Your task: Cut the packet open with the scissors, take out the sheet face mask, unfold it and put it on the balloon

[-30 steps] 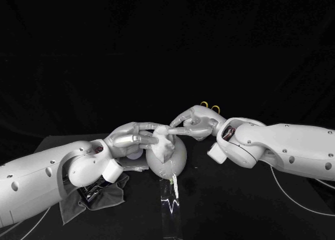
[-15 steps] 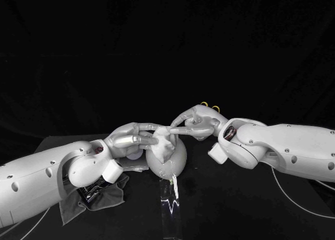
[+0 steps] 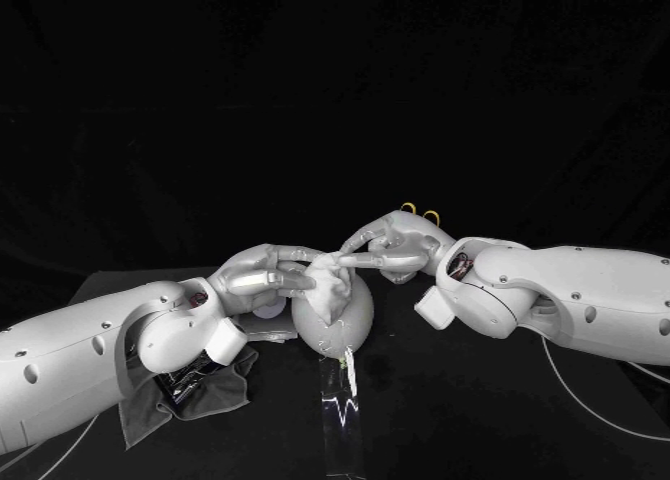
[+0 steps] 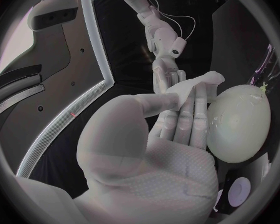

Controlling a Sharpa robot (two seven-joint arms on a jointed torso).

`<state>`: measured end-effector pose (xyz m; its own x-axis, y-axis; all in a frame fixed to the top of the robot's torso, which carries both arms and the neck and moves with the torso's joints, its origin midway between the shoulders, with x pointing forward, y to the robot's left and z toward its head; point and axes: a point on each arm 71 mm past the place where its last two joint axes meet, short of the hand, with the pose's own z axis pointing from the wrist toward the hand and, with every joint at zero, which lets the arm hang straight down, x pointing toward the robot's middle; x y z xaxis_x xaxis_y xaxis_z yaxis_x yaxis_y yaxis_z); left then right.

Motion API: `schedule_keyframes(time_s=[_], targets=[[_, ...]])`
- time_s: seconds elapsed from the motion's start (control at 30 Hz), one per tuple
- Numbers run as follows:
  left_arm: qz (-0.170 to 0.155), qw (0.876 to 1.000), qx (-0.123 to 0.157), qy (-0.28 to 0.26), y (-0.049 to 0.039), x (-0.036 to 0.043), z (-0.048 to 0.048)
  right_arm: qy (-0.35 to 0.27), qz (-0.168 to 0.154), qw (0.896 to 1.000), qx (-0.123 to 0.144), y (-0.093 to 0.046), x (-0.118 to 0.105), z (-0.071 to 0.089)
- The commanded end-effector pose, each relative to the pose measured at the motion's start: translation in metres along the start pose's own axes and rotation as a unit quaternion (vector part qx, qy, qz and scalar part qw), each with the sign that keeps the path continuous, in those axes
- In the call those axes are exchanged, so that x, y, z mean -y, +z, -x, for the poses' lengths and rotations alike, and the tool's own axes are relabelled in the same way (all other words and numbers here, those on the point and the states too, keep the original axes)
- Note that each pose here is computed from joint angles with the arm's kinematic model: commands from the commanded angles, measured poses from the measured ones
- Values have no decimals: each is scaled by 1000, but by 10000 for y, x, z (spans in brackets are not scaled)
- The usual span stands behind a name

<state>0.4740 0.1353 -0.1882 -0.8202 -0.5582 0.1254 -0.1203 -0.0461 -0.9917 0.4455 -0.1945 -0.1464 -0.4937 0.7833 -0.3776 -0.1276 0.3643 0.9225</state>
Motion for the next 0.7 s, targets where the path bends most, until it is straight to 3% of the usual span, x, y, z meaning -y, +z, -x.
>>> schedule_keyframes(time_s=[0.03, 0.3, 0.7], targets=[[-7, 1000, 21, 16, 19, 20, 15, 52, -24, 997, -49, -4, 19, -90], [0, 996, 71, 59, 9, 13, 104, 104, -50, 991, -63, -16, 50, -113], [18, 985, 107, 134, -41, -4, 247, 165, -64, 984, 2, -34, 85, -10]])
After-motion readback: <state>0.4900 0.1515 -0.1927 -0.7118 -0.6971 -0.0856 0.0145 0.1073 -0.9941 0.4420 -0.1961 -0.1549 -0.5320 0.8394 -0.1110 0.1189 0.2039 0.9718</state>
